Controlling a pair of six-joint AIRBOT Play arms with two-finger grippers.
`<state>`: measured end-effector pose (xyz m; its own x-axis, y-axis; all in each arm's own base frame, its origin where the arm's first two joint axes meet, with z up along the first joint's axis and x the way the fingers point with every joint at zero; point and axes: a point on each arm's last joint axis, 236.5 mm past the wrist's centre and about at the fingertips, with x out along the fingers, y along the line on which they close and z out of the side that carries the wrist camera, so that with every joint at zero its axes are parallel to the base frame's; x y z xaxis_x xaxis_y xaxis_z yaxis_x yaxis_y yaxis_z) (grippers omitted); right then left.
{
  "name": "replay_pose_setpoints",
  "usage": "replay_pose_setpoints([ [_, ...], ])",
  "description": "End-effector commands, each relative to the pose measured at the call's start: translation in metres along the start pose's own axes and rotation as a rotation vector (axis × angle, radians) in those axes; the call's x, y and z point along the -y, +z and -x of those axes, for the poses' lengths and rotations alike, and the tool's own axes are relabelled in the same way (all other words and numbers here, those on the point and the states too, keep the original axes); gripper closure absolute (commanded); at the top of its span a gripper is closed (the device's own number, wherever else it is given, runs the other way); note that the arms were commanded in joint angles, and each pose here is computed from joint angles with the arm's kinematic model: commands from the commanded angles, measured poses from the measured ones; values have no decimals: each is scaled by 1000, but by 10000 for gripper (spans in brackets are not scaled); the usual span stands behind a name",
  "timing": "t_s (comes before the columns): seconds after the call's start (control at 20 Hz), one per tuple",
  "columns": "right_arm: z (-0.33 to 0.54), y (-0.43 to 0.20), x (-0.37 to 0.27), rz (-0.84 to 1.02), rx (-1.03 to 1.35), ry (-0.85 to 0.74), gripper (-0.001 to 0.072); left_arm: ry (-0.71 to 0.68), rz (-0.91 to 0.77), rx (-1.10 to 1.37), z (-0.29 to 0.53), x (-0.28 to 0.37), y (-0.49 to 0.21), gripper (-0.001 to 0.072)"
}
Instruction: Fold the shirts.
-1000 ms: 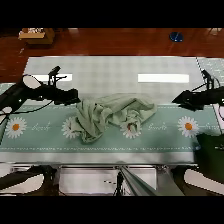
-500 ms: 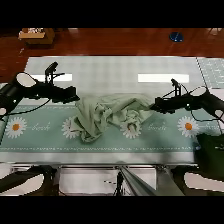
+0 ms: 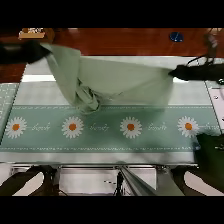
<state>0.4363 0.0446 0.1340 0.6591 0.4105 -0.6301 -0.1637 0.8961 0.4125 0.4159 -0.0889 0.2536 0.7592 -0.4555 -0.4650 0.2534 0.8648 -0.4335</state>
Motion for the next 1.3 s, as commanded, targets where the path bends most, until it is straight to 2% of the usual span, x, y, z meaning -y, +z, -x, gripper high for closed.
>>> replay_pose_setpoints([
  [0.0, 103, 79, -30, 146, 274, -80, 683, 2, -135, 281, 94, 47, 83, 684],
  [0.2, 197, 120, -94, 241, 504, -59, 683, -99, -240, 479, 178, 123, 116, 684],
  [0.4, 282, 133, -152, 296, 679, -26, 683, -144, -366, 665, 267, 185, 125, 684],
  [0.6, 330, 102, -197, 339, 669, 15, 683, -167, -488, 833, 355, 239, 105, 685],
  [0.75, 348, 67, -215, 321, 612, 31, 683, -111, -564, 918, 403, 255, 79, 685],
  [0.9, 341, 27, -215, 257, 473, 38, 683, -10, -577, 836, 409, 243, 43, 686],
  [1.15, 304, -37, -143, 180, 79, -175, 683, 279, -423, 455, 349, 140, 3, 686],
  [1.25, 281, -38, -131, 148, 5, -156, 683, 331, -371, 322, 312, 102, -8, 686],
])
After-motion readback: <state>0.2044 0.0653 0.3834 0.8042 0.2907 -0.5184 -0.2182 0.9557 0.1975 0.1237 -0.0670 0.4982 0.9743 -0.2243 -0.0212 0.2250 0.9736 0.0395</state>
